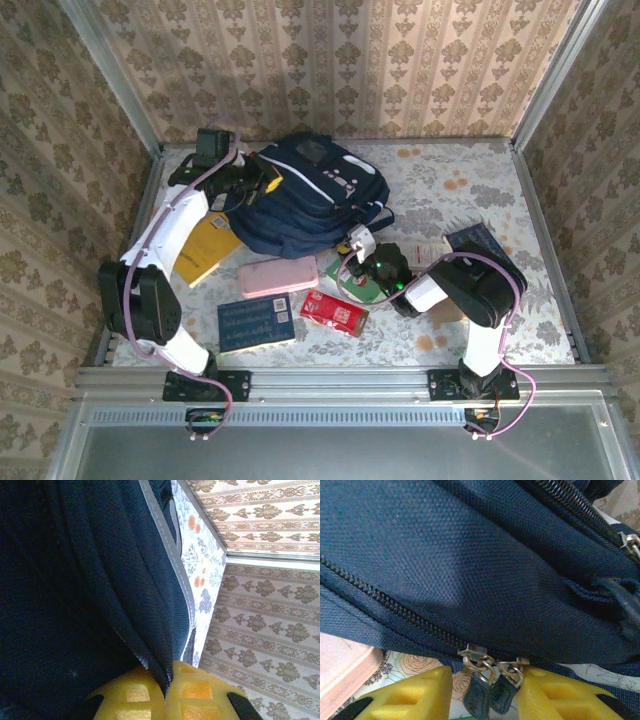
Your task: Pack books, pencil case, and school supplies into a backpack
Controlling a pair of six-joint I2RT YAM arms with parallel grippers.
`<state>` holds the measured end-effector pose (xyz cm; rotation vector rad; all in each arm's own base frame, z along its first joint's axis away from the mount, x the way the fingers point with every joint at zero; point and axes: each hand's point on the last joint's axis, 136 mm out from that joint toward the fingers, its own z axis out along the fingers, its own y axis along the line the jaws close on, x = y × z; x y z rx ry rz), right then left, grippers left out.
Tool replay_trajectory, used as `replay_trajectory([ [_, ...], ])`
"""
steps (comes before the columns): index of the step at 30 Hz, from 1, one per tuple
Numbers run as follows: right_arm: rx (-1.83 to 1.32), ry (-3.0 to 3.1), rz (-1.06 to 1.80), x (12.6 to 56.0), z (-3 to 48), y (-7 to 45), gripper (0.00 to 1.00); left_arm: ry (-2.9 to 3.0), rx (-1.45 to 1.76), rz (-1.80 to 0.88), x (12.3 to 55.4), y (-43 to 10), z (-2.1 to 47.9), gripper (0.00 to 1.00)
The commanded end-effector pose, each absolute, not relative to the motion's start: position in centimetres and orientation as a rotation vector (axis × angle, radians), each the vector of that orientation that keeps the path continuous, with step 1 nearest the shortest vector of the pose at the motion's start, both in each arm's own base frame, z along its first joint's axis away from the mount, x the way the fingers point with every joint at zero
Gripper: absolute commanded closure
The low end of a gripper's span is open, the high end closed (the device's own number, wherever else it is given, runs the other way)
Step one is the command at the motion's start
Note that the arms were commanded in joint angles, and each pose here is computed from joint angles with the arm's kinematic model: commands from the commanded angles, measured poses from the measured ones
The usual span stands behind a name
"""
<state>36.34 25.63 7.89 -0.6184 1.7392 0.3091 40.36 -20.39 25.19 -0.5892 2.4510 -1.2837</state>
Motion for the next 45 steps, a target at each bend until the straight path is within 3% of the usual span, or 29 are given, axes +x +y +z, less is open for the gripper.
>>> replay_trajectory([
  [1,-0.574,1.726,0.316,37.1,8.5,25.8,0.60,2.308,-0.427,-1.416,39.6,-21.5,30.6,1.00],
  [13,-0.541,1.755,0.294,37.9,8.3,25.6,0.66,2.319,-0.450,-1.414,39.4,-21.7,29.7,1.00],
  [21,-0.558,1.761,0.302,37.8,8.2,25.8,0.90,2.322,-0.464,-1.404,39.4,-21.6,29.3,1.00],
  [27,-0.568,1.782,0.342,36.8,7.9,25.9,0.99,2.331,-0.485,-1.395,39.4,-21.5,28.9,1.00],
  [45,-0.770,1.777,0.581,32.5,10.0,30.7,0.89,2.288,-0.637,-1.334,40.9,-20.9,26.8,1.00],
])
